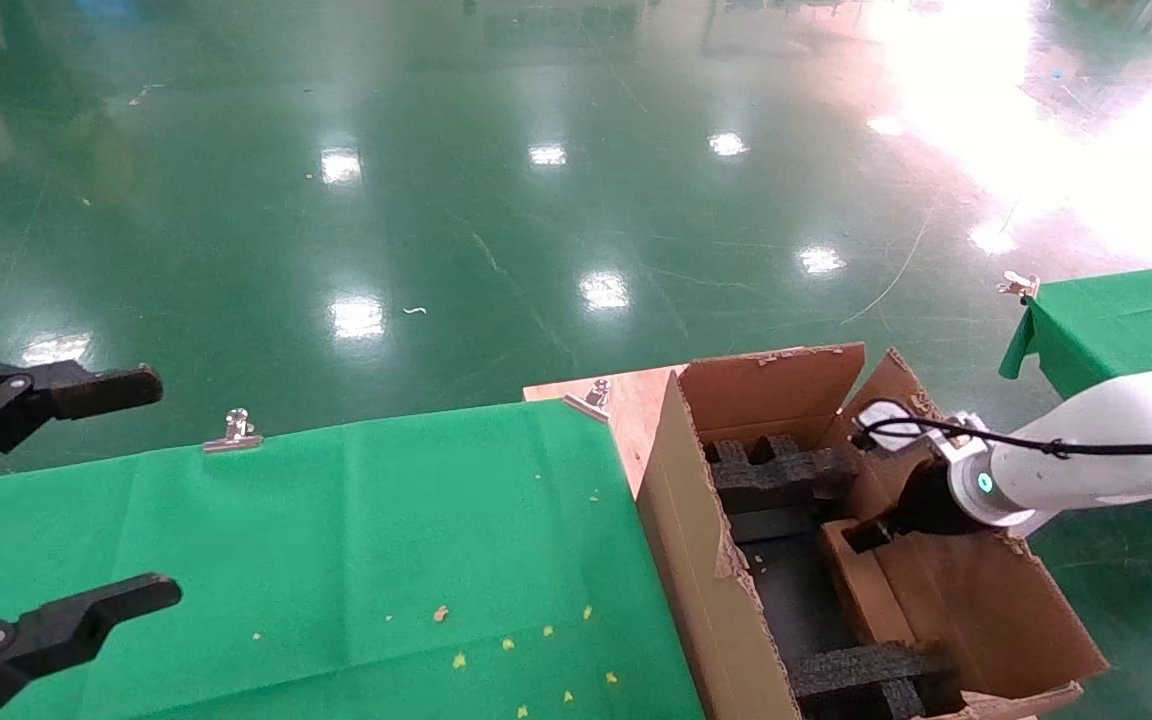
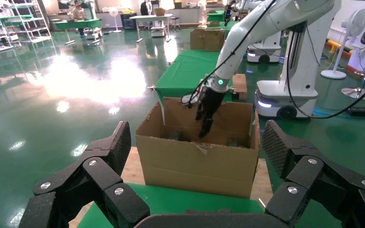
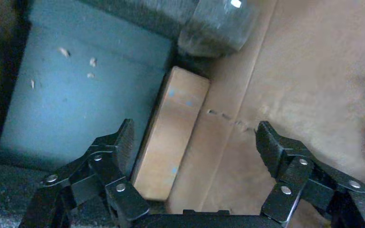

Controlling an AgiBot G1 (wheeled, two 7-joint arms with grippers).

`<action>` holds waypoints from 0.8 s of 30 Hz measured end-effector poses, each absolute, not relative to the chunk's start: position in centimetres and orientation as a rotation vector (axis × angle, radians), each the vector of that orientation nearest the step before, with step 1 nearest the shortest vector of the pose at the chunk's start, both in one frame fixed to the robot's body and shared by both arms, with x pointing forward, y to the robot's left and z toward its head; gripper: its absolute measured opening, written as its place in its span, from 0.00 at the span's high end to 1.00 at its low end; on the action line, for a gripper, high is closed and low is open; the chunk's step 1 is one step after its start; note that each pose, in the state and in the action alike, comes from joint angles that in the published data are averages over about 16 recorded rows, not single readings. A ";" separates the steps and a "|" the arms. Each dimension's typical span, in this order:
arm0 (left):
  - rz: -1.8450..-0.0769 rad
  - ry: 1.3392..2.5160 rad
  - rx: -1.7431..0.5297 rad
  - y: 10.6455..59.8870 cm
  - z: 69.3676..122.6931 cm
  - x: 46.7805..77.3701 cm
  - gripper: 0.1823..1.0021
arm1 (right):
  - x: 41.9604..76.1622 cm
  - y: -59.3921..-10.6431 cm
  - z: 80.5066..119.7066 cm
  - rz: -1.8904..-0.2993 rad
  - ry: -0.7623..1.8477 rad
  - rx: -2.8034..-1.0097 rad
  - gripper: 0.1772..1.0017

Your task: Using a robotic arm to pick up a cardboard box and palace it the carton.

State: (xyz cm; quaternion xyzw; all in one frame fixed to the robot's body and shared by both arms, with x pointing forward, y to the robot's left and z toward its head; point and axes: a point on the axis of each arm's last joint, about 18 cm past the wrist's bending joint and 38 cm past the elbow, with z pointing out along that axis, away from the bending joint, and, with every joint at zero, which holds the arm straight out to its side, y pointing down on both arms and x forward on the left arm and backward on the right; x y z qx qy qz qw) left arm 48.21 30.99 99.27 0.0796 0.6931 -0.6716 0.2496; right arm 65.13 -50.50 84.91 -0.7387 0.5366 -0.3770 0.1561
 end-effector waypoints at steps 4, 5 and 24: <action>-1.829 1.887 0.217 31.0 99.3 48.2 0.00 | 65.3 -49.9 87.3 -1.119 1.470 -2.093 0.09; -1.829 1.887 0.217 31.0 99.3 48.2 0.00 | 65.3 -49.7 88.0 -1.128 1.448 -2.087 0.08; -1.829 1.887 0.217 31.0 99.3 48.2 0.00 | 60.2 -39.7 97.4 -1.098 0.846 -2.010 0.00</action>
